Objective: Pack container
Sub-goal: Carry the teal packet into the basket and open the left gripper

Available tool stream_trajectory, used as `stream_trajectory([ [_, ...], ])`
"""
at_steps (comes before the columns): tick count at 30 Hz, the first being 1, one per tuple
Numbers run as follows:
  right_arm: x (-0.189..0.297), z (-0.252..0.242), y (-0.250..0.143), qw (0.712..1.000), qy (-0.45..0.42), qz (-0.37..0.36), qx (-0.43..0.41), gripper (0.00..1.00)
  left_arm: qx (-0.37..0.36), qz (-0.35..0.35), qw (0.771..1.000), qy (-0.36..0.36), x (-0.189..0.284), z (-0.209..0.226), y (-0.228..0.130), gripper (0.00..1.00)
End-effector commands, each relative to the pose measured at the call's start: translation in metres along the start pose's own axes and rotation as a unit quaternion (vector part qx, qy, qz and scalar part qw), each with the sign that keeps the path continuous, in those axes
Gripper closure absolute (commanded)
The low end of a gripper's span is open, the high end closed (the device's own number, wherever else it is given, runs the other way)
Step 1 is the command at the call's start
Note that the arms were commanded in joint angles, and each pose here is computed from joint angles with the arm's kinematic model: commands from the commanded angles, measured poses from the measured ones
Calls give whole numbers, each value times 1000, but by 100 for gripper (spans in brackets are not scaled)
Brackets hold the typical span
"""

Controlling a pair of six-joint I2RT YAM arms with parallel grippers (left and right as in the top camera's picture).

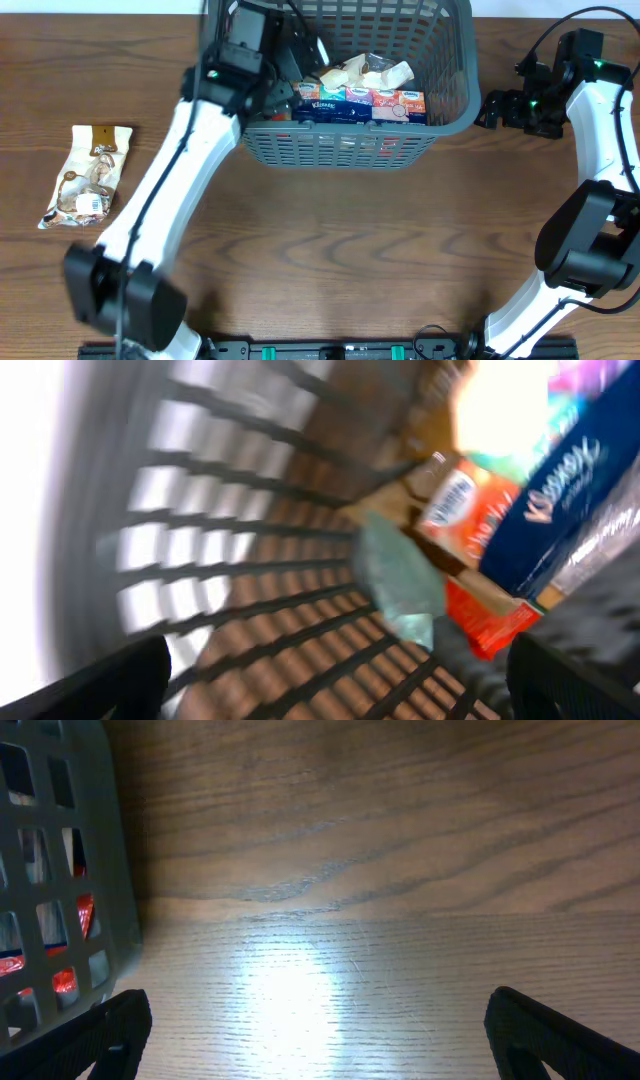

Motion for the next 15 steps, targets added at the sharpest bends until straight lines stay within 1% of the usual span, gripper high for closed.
stream_trajectory([
  [1, -3, 4, -3, 1000, 2, 8, 7, 1, 65, -56, 994, 62, 69, 28, 15, 1],
  [5, -4, 5, -2, 1000, 3, 8, 8, 1, 78, -98, 987, 104, 123, 45, 15, 1],
  [6, -4, 5, -2, 1000, 3, 8, 9, 1, 94, -100, 983, 120, 135, 53, 10, 1],
  [8, -4, 6, -2, 1000, 3, 8, 10, 1, 149, -90, 971, 166, 155, 74, -8, 2],
  [10, -4, 6, -2, 1000, 3, 8, 10, 1, 207, -66, 953, 212, 168, 96, -35, 1],
  [13, -4, 6, -2, 1000, 3, 8, 10, 1, 279, -16, 926, 255, 177, 124, -85, 1],
  [15, -4, 7, -2, 1000, 3, 8, 10, 1, 341, 22, 897, 280, 179, 142, -125, 1],
])
Point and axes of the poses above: each gripper's point midway between its finger pads, its own x axis back along the fingers, its own z axis along the line the jaws close on, y = z × x, the point moved 5 cm from there along x, back along the fingers, and after that the axes turned 9 degrees about x, right-handed, at the moved point
